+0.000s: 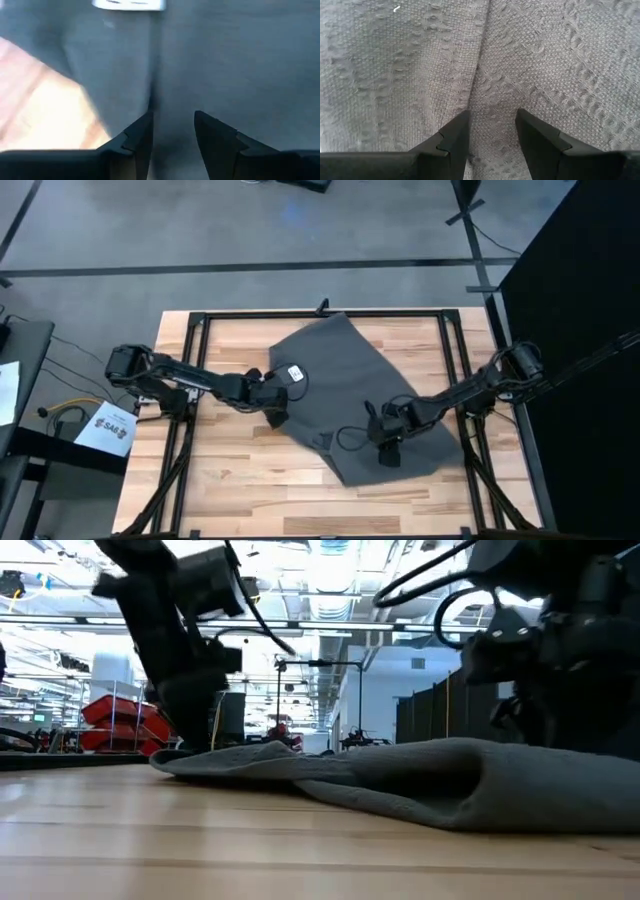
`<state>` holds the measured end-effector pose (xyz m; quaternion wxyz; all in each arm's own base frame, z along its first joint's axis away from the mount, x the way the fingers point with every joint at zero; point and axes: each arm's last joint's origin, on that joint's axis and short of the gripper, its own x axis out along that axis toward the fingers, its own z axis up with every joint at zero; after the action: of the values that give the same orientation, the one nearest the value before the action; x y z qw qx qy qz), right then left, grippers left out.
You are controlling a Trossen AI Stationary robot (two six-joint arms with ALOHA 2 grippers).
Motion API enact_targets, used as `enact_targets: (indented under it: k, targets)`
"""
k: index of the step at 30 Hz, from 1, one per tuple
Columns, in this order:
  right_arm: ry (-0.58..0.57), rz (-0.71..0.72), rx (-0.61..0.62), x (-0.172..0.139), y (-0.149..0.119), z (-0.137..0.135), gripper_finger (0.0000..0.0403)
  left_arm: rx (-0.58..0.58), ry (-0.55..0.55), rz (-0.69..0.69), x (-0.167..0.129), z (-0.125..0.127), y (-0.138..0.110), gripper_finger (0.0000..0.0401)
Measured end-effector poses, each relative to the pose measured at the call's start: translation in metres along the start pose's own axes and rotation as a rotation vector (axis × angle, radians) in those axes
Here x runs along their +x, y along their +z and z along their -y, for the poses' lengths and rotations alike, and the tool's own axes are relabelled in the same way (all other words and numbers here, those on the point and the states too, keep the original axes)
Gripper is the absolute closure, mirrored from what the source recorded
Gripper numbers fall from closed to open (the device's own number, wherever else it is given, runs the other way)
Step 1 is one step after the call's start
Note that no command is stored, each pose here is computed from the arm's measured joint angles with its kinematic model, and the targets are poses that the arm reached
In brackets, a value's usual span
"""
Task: Roll towel
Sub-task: Roll the gray towel
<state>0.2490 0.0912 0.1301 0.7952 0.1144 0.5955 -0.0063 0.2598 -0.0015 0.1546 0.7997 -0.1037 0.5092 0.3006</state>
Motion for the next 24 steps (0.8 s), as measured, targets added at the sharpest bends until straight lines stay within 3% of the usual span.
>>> enact_targets:
  k: [5,10,13,19,22,24]
  targets:
    - [0.028,-0.024,0.015,0.0,-0.01,-0.015,0.0255,-0.009,0.117,-0.085,0.01,-0.018,-0.002,0.0271]
    - [0.035,-0.034,0.04,0.0,-0.016,-0.023,0.0255,-0.065,0.329,-0.204,-0.001,-0.039,-0.017,0.0271]
    - [0.031,-0.032,0.034,0.0,-0.017,-0.025,0.0255,-0.109,0.397,-0.262,-0.006,-0.043,-0.025,0.0271]
    - [0.015,-0.018,0.009,0.001,-0.015,-0.022,0.0255,-0.103,0.318,-0.227,-0.014,-0.029,-0.022,0.0271]
    - [0.013,-0.01,-0.018,0.001,-0.012,-0.018,0.0255,-0.103,0.217,-0.124,-0.022,-0.019,-0.006,0.0271]
    - [0.009,-0.003,-0.045,0.001,-0.009,-0.014,0.0255,-0.076,0.088,0.015,-0.024,-0.008,0.012,0.0271]
